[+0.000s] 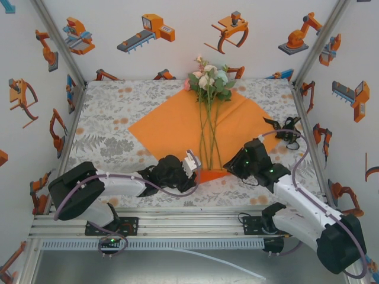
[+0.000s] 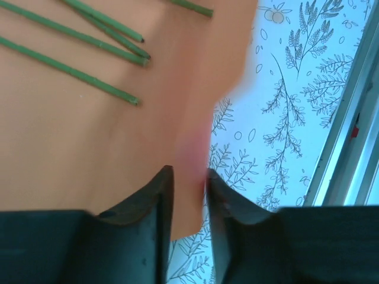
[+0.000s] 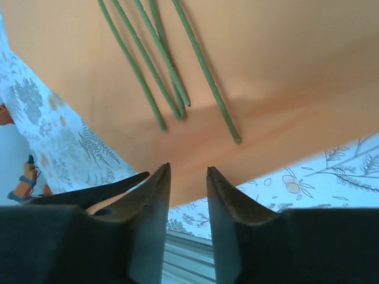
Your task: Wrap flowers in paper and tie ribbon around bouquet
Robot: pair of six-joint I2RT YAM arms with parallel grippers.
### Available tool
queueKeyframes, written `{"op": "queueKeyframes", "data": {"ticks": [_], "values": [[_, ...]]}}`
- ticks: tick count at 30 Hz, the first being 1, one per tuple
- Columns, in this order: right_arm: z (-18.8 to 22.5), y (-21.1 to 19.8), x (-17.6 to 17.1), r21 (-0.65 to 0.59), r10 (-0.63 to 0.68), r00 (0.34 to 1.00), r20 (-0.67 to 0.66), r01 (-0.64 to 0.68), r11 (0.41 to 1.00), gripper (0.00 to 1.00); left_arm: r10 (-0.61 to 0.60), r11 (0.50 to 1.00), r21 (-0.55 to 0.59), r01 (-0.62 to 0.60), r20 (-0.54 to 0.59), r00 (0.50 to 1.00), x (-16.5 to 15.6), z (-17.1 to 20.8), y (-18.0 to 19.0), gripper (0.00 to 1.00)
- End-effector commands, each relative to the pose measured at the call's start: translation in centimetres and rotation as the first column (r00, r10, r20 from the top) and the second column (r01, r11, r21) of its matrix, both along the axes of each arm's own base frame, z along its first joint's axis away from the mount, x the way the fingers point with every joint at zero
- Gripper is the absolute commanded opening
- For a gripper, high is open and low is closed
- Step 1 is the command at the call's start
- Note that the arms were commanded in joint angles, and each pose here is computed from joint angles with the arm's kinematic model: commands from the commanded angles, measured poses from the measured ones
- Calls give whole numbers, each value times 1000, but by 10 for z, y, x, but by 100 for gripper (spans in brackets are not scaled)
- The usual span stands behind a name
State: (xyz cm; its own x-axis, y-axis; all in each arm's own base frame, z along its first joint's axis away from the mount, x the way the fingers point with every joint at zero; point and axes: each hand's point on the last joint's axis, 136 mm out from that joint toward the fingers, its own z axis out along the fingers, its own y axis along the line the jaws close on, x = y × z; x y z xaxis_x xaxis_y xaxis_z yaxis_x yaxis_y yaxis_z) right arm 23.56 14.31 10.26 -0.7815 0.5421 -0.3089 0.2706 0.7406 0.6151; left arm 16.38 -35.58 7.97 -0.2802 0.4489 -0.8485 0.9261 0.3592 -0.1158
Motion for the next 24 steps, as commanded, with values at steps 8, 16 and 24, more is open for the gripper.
{"op": "queueKeyframes", "data": {"ticks": [8, 16, 24], "values": [[101, -10, 5, -396, 405, 766, 499, -214, 893, 73, 31, 999, -38, -29, 47, 998, 19, 39, -22, 0], [100, 23, -26, -505, 643, 464, 610, -398, 766, 74, 126, 989, -81, -126, -8, 992, 46, 40, -21, 0], [73, 54, -45, -487, 733, 334, 592, -577, 656, 79, 146, 983, -108, -150, -47, 988, 64, 46, -17, 0]]}}
